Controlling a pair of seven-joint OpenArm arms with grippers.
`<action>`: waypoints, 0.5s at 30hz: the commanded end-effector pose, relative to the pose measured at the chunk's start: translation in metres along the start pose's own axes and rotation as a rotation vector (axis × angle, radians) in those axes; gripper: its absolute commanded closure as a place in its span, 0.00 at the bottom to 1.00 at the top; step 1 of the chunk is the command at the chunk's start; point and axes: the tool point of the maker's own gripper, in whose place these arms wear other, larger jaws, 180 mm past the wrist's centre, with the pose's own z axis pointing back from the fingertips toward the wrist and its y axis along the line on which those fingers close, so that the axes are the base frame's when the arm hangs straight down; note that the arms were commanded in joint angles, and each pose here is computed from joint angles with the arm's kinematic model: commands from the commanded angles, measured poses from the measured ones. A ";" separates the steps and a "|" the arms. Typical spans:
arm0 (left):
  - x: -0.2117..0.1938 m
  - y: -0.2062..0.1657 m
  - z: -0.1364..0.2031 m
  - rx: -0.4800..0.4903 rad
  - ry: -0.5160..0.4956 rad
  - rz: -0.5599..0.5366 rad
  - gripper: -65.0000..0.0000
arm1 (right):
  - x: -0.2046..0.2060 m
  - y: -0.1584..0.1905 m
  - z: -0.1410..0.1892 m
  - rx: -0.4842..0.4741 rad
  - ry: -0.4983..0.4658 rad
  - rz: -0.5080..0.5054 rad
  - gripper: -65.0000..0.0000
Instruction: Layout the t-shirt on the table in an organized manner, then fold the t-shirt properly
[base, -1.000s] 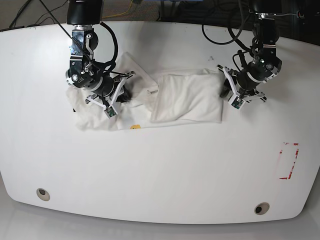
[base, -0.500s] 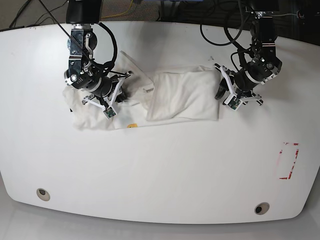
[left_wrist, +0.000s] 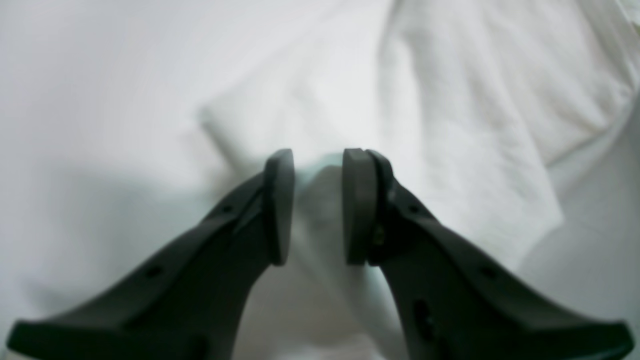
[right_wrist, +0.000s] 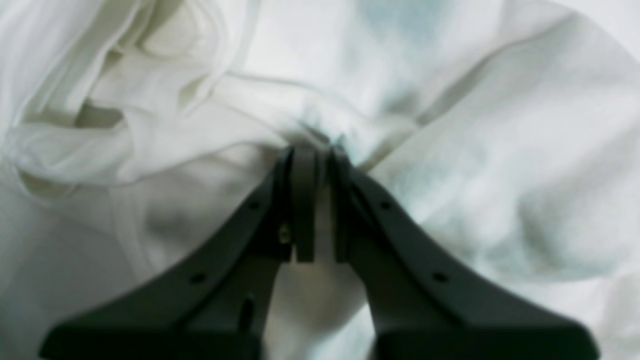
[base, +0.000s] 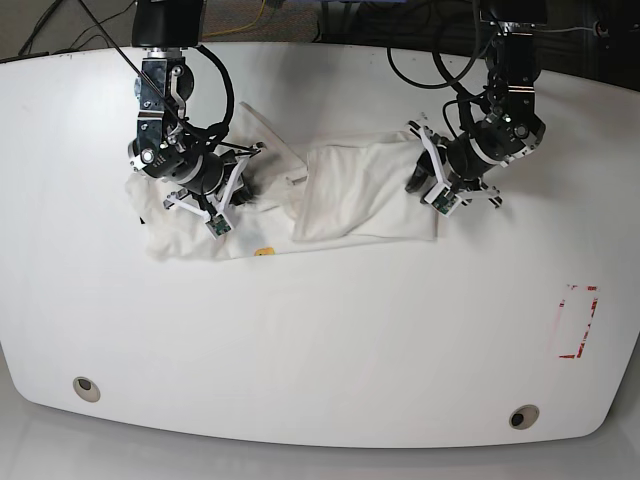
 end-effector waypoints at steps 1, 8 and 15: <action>0.007 0.005 0.000 0.002 -0.030 0.004 0.77 | 0.015 -0.005 0.005 -0.013 -0.043 0.014 0.92; -0.005 0.006 -0.009 -0.011 0.001 0.031 0.77 | 0.015 -0.004 0.005 -0.012 -0.044 0.013 0.92; -0.019 0.007 -0.015 -0.022 0.040 0.053 0.77 | 0.030 0.003 0.009 -0.011 -0.088 0.021 0.90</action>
